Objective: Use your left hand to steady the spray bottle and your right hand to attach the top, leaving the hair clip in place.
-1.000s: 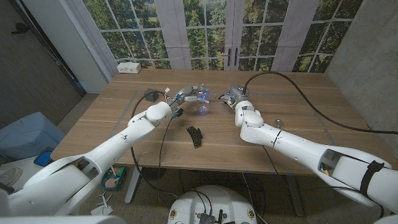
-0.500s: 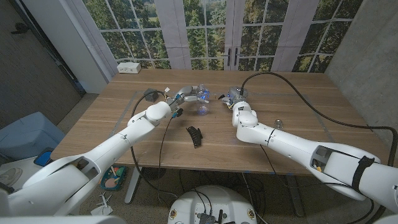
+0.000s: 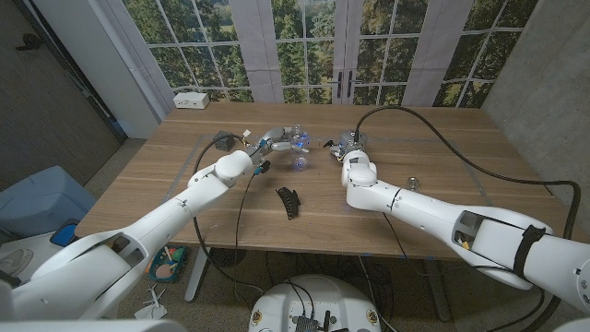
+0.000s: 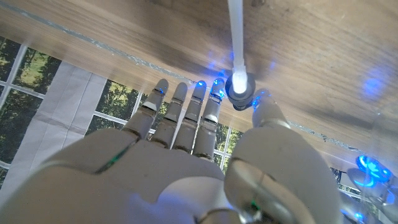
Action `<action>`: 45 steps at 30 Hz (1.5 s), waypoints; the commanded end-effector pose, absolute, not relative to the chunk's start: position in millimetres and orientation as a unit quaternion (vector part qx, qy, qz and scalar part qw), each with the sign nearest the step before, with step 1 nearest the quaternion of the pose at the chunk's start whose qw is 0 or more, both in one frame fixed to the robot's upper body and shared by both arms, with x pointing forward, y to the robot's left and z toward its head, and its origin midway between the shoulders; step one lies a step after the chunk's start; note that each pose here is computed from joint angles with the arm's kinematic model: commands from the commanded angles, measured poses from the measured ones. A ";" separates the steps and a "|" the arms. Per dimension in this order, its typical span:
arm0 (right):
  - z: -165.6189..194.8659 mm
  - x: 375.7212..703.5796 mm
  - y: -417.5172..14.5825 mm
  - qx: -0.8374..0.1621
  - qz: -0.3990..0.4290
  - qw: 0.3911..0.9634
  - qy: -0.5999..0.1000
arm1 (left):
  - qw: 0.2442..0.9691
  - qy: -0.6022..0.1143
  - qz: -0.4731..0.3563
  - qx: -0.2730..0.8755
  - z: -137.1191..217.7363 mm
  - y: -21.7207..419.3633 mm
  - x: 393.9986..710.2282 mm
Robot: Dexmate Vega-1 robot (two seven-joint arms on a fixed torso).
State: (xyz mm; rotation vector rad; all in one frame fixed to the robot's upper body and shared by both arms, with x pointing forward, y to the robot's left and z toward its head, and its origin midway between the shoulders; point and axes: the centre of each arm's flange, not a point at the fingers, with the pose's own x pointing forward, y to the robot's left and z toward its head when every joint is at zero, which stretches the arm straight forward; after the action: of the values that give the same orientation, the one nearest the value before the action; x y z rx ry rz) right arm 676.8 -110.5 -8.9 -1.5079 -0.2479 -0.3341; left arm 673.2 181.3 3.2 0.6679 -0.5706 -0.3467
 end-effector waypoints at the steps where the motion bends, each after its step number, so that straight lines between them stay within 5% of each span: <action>1: -12.9 682.2 -108.5 -0.682 -0.150 0.705 -0.124 | 0.891 -0.274 -0.167 0.322 3.4 183.9 672.9; 45: -12.2 664.9 -129.7 -0.485 -0.263 0.781 -0.292 | 0.886 -0.269 -0.178 0.333 6.6 178.2 674.4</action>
State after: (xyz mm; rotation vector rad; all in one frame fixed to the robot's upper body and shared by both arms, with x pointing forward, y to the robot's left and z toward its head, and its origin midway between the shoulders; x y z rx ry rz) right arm 671.9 -121.9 -14.1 -1.1954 -0.5220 -0.5060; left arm 675.3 180.9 5.6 0.6862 -0.5584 -0.3652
